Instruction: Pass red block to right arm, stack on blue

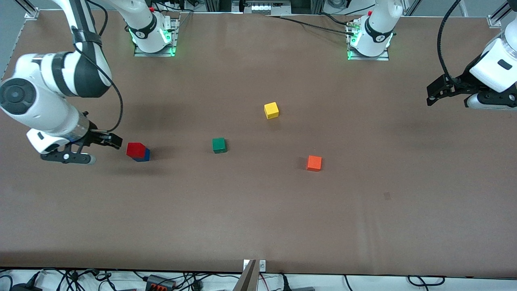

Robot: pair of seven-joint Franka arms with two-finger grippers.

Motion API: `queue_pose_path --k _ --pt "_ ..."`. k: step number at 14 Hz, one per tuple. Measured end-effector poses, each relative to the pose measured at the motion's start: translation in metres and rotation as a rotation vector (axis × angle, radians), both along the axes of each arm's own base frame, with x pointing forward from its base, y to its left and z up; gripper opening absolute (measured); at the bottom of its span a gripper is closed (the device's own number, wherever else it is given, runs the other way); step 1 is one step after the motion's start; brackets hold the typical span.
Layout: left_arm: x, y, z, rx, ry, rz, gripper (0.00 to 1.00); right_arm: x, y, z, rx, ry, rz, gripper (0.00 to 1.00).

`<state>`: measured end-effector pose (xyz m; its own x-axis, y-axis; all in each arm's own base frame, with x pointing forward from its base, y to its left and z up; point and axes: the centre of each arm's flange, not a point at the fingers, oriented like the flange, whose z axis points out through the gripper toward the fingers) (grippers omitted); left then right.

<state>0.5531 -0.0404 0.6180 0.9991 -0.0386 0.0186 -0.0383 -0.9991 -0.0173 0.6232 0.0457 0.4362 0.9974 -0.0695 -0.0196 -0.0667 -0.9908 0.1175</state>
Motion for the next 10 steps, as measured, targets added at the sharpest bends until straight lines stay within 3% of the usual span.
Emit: queue_pose_path --k 2,4,7,10 --pt "0.0 0.0 0.0 0.0 0.0 0.0 1.0 0.005 -0.005 0.036 0.0 -0.005 -0.003 1.0" --pt "0.0 0.0 0.0 0.0 0.0 0.0 1.0 0.011 -0.015 0.071 0.002 -0.041 0.01 1.0" --pt "0.0 0.0 0.0 0.0 0.0 0.0 1.0 0.015 -0.023 0.09 0.009 -0.072 0.002 1.0" --pt "0.0 0.0 0.0 0.0 0.0 0.0 1.0 0.016 -0.037 0.101 0.059 -0.082 -0.038 1.0"
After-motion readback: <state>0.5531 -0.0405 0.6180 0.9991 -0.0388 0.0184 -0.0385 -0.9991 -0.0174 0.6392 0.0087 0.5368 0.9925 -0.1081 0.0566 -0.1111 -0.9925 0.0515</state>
